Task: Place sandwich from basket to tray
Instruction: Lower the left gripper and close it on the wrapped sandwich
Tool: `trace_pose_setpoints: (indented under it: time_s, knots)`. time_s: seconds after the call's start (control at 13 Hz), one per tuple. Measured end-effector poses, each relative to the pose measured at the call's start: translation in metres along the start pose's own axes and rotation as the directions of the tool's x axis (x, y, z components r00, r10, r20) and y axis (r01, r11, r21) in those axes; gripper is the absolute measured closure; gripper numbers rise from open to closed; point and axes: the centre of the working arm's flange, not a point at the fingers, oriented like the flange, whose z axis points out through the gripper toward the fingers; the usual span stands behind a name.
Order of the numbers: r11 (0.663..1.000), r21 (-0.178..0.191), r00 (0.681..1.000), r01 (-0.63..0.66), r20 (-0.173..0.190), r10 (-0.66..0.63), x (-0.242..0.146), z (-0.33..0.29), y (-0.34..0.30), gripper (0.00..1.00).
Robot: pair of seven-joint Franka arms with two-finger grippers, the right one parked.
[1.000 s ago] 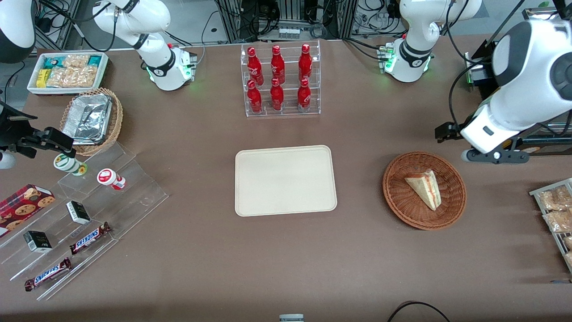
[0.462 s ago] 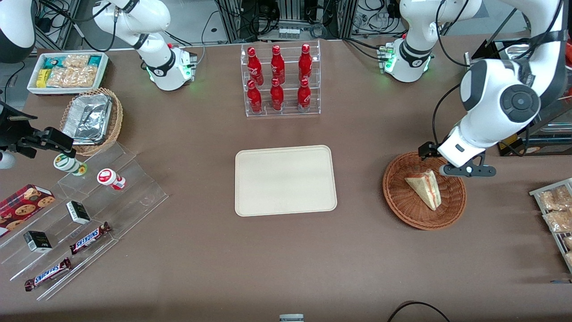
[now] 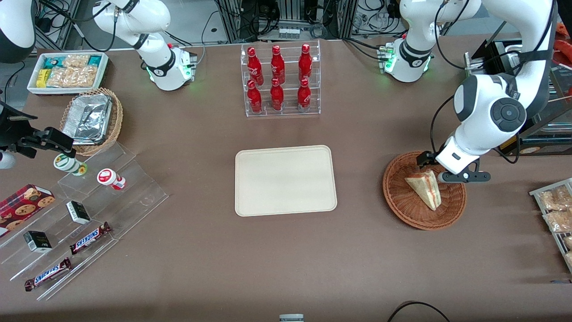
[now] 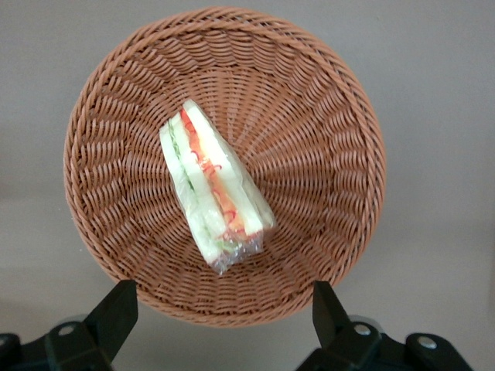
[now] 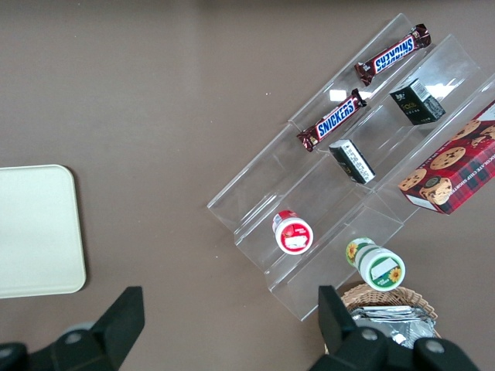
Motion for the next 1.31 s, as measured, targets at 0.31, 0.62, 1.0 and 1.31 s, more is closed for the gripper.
trace_pose_setpoints:
  time_s: [0.31,0.62,1.0,1.31]
  knots:
    - [0.965,-0.007,0.965,0.262,-0.01,-0.263,0.005,0.013,0.001,0.0]
    - [0.856,-0.005,0.856,0.517,0.002,-0.517,0.008,0.029,0.002,0.0]
    - [0.818,-0.013,0.818,0.575,-0.004,-0.575,0.01,0.035,0.002,0.0]
    - [0.821,-0.004,0.821,0.571,0.003,-0.571,0.013,0.058,0.003,0.0]
